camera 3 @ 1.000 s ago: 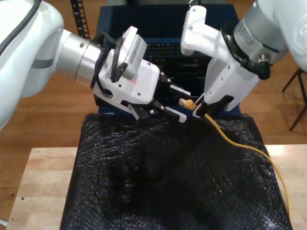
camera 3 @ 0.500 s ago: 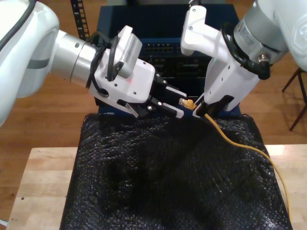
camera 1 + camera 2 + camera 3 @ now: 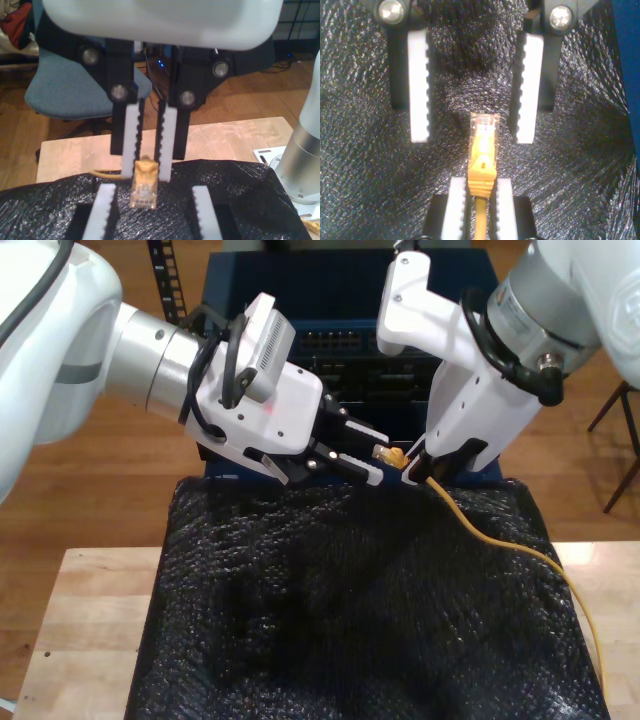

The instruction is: Grab the cable and plug it in

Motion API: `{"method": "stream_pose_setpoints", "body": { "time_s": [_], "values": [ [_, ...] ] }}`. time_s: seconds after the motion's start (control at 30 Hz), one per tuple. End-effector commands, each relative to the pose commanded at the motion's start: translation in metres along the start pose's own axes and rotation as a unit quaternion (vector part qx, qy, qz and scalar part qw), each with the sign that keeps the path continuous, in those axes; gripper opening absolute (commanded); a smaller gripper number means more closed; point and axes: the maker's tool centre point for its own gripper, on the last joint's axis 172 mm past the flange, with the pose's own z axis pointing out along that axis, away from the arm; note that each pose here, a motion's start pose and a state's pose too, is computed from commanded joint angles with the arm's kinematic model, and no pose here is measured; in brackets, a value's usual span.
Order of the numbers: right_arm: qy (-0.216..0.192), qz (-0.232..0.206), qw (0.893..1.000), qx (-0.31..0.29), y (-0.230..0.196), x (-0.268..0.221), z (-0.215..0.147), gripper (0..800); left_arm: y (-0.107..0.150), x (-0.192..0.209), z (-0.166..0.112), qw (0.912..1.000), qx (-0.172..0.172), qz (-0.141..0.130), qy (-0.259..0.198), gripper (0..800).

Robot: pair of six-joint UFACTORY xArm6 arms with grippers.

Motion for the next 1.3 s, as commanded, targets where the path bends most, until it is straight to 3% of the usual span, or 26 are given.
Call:
{"method": "stream_pose_setpoints", "body": {
  "time_s": [0.47, 0.77, 1.07, 1.17, 1.23, 1.3],
  "values": [
    [0.001, 0.0, 1.0, 0.0, -0.0002, 0.0003, 0.0, 8, 0.001, 0.0012, 0.0011, 1.0, -0.001, 0.0, 0.005, 303],
    [0.0, 0.0, 1.0, 0.0, 0.0, 0.0, 0.0, 8, 0.0018, -0.0004, 0.0019, 1.0, -0.002, -0.003, 0.006, 221],
    [0.001, 0.0, 1.0, 0.0, -0.0002, 0.0003, 0.0, 8, 0.0018, 0.0014, 0.001, 1.0, 0.0, -0.001, 0.005, 48],
    [0.001, 0.0, 1.0, 0.0, -0.0002, 0.0003, 0.0, 8, 0.0021, 0.0016, 0.0011, 1.0, 0.0, -0.001, 0.005, 23],
    [0.001, 0.001, 1.0, 0.0, 0.0003, -0.0003, 0.0004, 39, 0.0021, 0.0016, 0.0011, 1.0, 0.0, -0.001, 0.005, 2],
    [0.001, 0.001, 1.0, 0.0, 0.0002, 0.0, 0.0004, 122, 0.0024, 0.001, 0.0013, 1.0, -0.001, -0.001, 0.005, 2]
  ]
}}
